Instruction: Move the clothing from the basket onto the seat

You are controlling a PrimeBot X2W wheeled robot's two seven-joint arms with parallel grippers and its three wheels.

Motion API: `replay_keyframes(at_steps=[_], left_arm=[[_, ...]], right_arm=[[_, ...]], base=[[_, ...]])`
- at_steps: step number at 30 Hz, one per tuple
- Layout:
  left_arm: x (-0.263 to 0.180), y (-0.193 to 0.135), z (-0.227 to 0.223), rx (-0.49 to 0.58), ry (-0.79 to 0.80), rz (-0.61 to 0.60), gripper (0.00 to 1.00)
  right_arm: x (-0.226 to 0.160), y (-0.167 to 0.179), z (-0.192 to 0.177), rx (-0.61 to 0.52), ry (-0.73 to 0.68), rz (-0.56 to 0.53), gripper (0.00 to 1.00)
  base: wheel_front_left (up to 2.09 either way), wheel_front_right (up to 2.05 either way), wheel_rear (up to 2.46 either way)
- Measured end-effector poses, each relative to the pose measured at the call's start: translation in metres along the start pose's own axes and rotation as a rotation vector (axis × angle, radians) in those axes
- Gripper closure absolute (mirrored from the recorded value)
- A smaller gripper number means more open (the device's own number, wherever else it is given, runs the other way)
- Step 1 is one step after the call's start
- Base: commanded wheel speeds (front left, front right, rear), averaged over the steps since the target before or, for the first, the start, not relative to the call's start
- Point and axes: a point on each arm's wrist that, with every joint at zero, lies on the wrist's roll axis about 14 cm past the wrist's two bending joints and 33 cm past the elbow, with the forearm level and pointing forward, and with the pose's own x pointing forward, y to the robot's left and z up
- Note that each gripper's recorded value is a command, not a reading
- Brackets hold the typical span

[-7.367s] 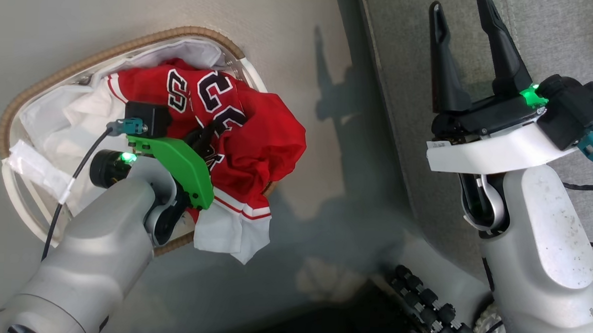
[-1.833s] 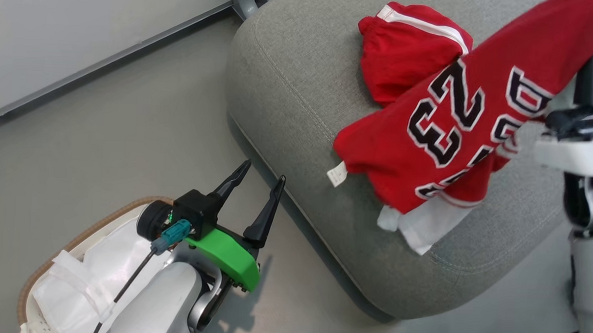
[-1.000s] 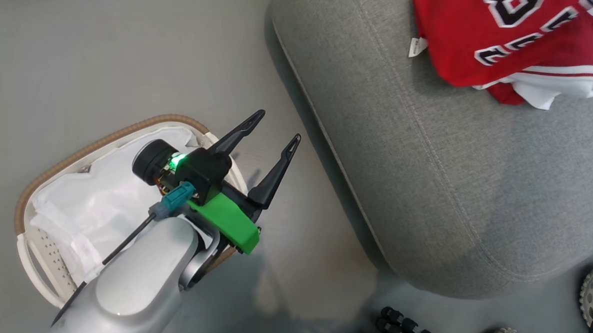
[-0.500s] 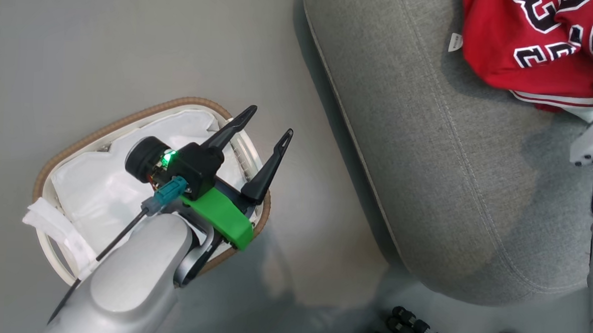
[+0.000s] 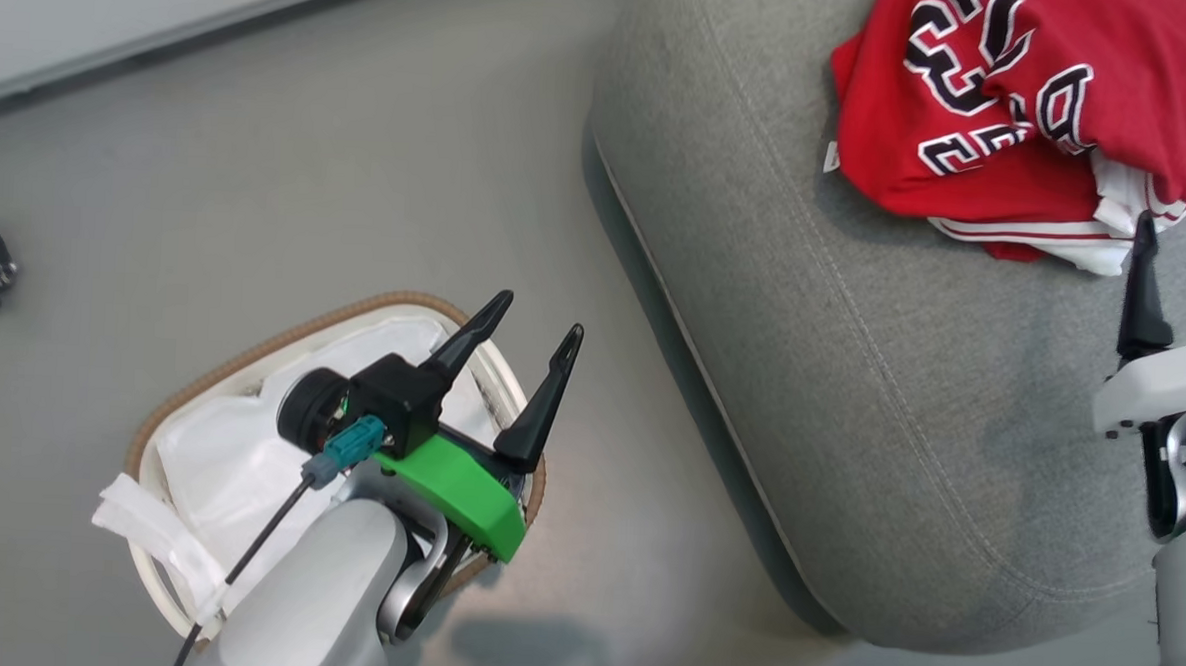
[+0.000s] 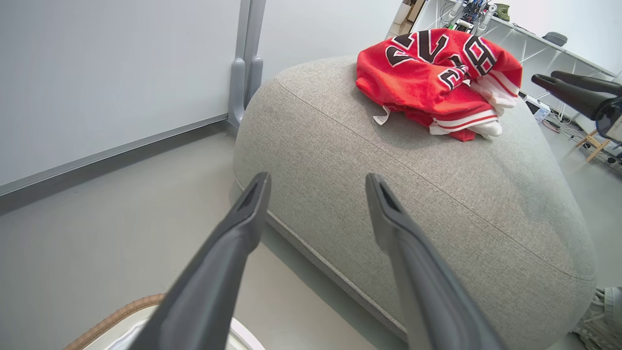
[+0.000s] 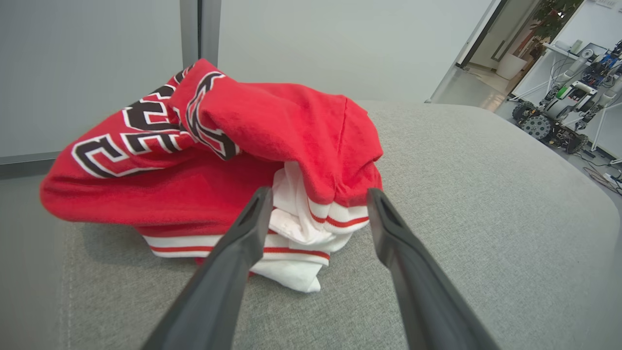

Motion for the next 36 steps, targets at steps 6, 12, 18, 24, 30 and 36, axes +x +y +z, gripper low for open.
replay_keyframes(at_steps=[6,12,18,24,30,36], left_arm=[[-0.017,-0.004,0.014,0.026,-0.022,0.061,0.0],[-0.04,0.007,0.028,0.038,-0.057,0.163,0.0],[-0.078,0.039,0.035,0.048,-0.081,0.329,0.0],[-0.128,0.076,0.046,0.063,-0.121,0.532,0.0],[-0.188,0.105,0.051,0.077,-0.154,0.739,0.0],[-0.237,0.115,0.049,0.086,-0.168,0.882,0.0]], right_arm=[[-0.013,0.029,0.03,0.084,-0.094,0.082,0.0],[-0.021,0.068,0.051,0.148,-0.152,0.18,0.0],[-0.029,0.114,0.064,0.214,-0.181,0.287,0.0],[-0.038,0.153,0.07,0.273,-0.185,0.373,0.0],[-0.048,0.191,0.074,0.316,-0.176,0.464,0.0],[-0.06,0.215,0.073,0.368,-0.155,0.53,0.0]], base=[[0.0,0.0,0.0],[0.0,0.0,0.0],[0.0,0.0,0.0],[0.0,0.0,0.0],[0.0,0.0,0.0],[0.0,0.0,0.0]])
